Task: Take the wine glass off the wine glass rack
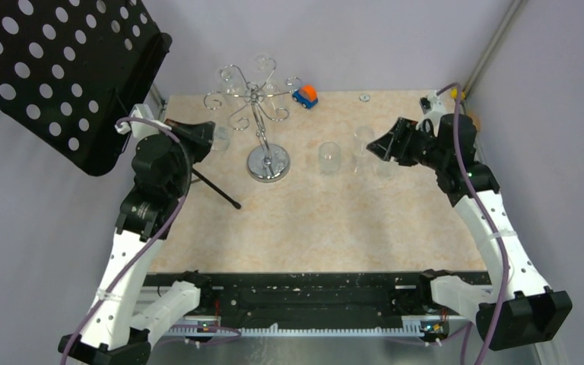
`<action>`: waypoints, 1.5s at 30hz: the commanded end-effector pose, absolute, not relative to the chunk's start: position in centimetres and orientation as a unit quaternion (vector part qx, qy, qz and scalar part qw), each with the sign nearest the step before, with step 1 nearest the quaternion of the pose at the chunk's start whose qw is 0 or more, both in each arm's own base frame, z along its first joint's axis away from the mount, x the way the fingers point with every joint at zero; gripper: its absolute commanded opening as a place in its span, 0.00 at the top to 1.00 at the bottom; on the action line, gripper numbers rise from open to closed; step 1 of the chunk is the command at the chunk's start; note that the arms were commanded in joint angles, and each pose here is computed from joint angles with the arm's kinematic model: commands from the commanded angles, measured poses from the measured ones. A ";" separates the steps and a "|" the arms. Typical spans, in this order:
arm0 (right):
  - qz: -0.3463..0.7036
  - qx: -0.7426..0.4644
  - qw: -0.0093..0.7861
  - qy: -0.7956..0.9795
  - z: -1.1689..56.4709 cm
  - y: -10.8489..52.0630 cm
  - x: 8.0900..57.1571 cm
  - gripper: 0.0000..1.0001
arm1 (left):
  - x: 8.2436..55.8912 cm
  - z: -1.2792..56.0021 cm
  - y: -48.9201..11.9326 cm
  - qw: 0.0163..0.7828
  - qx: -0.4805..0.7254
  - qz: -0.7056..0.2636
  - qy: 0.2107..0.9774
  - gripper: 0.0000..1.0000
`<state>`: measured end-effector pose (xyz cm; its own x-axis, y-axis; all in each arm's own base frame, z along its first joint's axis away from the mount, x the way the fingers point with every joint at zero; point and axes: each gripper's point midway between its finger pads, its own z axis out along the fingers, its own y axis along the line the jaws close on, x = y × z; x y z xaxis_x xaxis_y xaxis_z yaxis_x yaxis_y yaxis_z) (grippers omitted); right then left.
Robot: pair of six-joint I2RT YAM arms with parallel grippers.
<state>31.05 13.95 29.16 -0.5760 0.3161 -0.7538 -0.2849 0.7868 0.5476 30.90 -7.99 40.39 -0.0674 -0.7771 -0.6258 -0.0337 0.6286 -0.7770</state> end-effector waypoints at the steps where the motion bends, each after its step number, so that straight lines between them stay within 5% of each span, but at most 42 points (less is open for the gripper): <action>1: 0.395 -0.023 0.482 0.782 32.0 15.8 29.8 0.32 | 27.7 44.6 -8.7 0.633 -0.252 -0.352 0.642 1.00; 10: 0.486 -0.072 0.464 0.737 33.3 21.3 26.8 0.25 | 22.9 46.0 -14.4 0.545 -0.160 -0.508 0.648 1.00; 23: 0.688 -0.035 0.489 0.536 41.1 23.9 21.0 0.23 | 20.8 51.6 -18.9 0.434 -0.117 -0.712 0.540 1.00; 45: 0.734 -0.024 0.504 0.454 44.7 23.6 20.0 0.21 | 21.1 57.8 -24.9 0.311 -0.138 -0.835 0.433 1.00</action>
<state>21.18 24.18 42.05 -0.5417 0.6883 -0.4825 -0.7015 -0.0539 0.7107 23.84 -26.68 50.76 -0.7725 -0.6343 -0.0294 0.2592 -0.2728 -0.9265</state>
